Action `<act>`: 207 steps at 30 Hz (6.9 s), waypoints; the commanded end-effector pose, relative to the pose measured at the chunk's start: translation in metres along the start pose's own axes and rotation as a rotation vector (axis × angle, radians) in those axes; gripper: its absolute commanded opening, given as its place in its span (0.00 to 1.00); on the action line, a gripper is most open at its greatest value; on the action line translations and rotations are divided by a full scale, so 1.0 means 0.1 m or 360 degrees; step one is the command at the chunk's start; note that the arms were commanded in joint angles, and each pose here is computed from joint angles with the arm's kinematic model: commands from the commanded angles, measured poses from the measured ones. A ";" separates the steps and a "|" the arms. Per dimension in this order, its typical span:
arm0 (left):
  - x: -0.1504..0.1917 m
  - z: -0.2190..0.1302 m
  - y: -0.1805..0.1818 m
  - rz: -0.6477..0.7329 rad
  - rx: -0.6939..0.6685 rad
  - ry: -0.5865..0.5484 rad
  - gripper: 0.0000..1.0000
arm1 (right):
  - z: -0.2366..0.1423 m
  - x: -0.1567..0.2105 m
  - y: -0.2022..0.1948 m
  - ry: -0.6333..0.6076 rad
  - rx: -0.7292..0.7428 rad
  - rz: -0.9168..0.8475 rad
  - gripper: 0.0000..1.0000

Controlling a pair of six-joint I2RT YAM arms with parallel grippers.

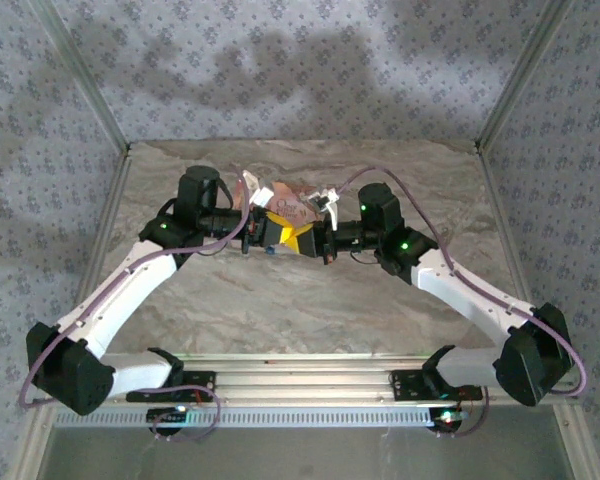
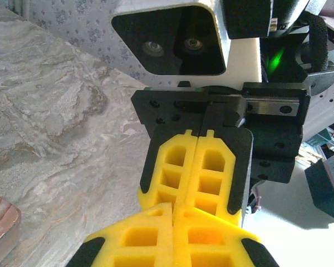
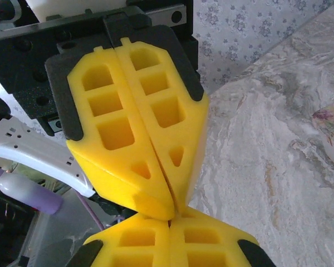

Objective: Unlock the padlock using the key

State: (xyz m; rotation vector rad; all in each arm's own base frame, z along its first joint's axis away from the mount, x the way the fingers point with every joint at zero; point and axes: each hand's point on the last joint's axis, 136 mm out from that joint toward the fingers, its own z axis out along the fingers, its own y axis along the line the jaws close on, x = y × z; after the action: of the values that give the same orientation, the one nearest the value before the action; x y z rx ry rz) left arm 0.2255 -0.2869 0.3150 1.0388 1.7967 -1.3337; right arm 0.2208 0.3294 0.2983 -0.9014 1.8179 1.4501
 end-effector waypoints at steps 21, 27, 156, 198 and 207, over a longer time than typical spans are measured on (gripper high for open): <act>0.04 -0.26 0.55 -0.0494 -0.0341 -0.0386 0.55 | 0.14 0.01 -0.30 -0.0201 0.0216 -0.0087 0.00; 0.10 -0.41 0.64 -0.0563 -0.0385 -0.0465 0.55 | 0.15 0.03 -0.33 -0.0216 0.0218 -0.0097 0.00; 0.02 -0.22 0.04 -0.0192 -0.0050 -0.0096 0.34 | 0.25 0.00 -0.08 -0.0175 -0.0114 0.0117 0.00; 0.07 -0.18 0.12 -0.0522 0.0123 -0.0335 0.30 | 0.13 -0.08 -0.11 -0.0312 -0.0163 0.0131 0.00; 0.12 -0.17 0.05 -0.0482 0.0120 -0.0290 0.00 | 0.13 -0.09 -0.09 -0.0309 -0.0158 0.0119 0.00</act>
State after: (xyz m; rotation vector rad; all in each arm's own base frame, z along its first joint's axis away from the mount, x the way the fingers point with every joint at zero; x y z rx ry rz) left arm 0.2387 -0.2629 0.2974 0.5778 1.8680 -1.6189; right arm 0.2347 0.3396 0.2834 -0.7016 1.7104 1.6353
